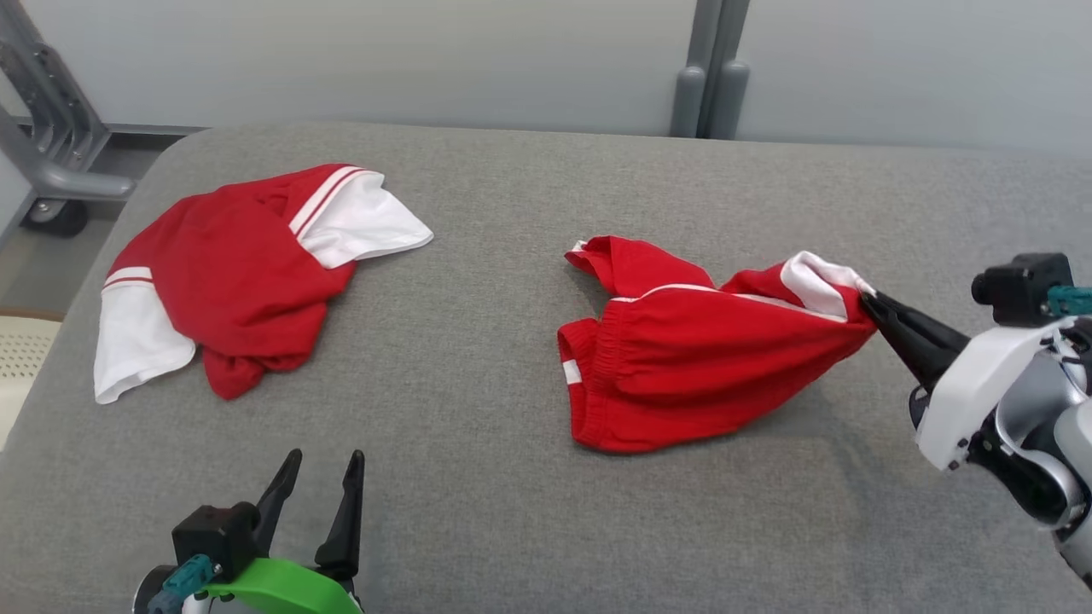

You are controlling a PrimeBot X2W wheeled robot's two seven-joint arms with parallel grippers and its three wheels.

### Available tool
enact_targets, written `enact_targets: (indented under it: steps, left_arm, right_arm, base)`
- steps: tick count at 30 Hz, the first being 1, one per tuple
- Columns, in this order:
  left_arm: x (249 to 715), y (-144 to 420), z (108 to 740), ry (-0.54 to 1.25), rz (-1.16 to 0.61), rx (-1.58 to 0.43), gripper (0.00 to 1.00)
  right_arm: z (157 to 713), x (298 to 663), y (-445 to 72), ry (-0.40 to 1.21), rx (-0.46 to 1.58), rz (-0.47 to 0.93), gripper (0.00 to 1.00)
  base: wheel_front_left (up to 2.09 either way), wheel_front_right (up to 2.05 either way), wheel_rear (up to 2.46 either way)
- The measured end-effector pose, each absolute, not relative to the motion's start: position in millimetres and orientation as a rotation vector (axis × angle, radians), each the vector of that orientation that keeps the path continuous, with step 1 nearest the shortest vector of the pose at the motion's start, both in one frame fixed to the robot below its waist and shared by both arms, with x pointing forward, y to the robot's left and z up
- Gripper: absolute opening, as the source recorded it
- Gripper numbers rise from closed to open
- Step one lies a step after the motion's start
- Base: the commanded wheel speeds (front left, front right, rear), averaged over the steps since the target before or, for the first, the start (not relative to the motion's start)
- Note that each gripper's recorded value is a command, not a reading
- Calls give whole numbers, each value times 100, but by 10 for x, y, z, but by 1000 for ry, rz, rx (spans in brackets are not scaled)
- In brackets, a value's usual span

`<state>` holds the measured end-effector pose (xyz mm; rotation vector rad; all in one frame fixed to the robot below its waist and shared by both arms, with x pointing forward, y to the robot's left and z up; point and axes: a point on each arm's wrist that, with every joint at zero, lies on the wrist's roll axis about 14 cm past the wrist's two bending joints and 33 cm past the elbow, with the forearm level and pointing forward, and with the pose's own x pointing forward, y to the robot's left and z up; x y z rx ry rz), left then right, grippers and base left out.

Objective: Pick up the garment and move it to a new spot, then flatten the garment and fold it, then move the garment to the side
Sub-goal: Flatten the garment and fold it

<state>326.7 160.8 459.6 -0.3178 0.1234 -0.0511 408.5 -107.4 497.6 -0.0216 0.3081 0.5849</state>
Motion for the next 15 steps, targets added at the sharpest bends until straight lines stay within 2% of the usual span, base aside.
enact_targets:
  steps: [12, 13, 14, 15]
  left_arm:
    - [3475, 1275, 4489, 170, -158, -311, 100]
    - [3491, 1249, 4484, 173, -167, -311, 100]
    - [3505, 1221, 4483, 174, -176, -310, 100]
    - [3514, 1196, 4476, 177, -183, -311, 100]
  right_arm:
    - [4386, 3611, -1554, 385, 89, 426, 1]
    - [4351, 3581, -1570, 388, 90, 420, 9]
    - [4311, 3547, -1586, 393, 93, 413, 24]
    - [4272, 3517, -1591, 400, 98, 407, 31]
  base:
    - [0, 0, 0]
    - [0, 0, 0]
    - [0, 0, 0]
    - [0, 0, 0]
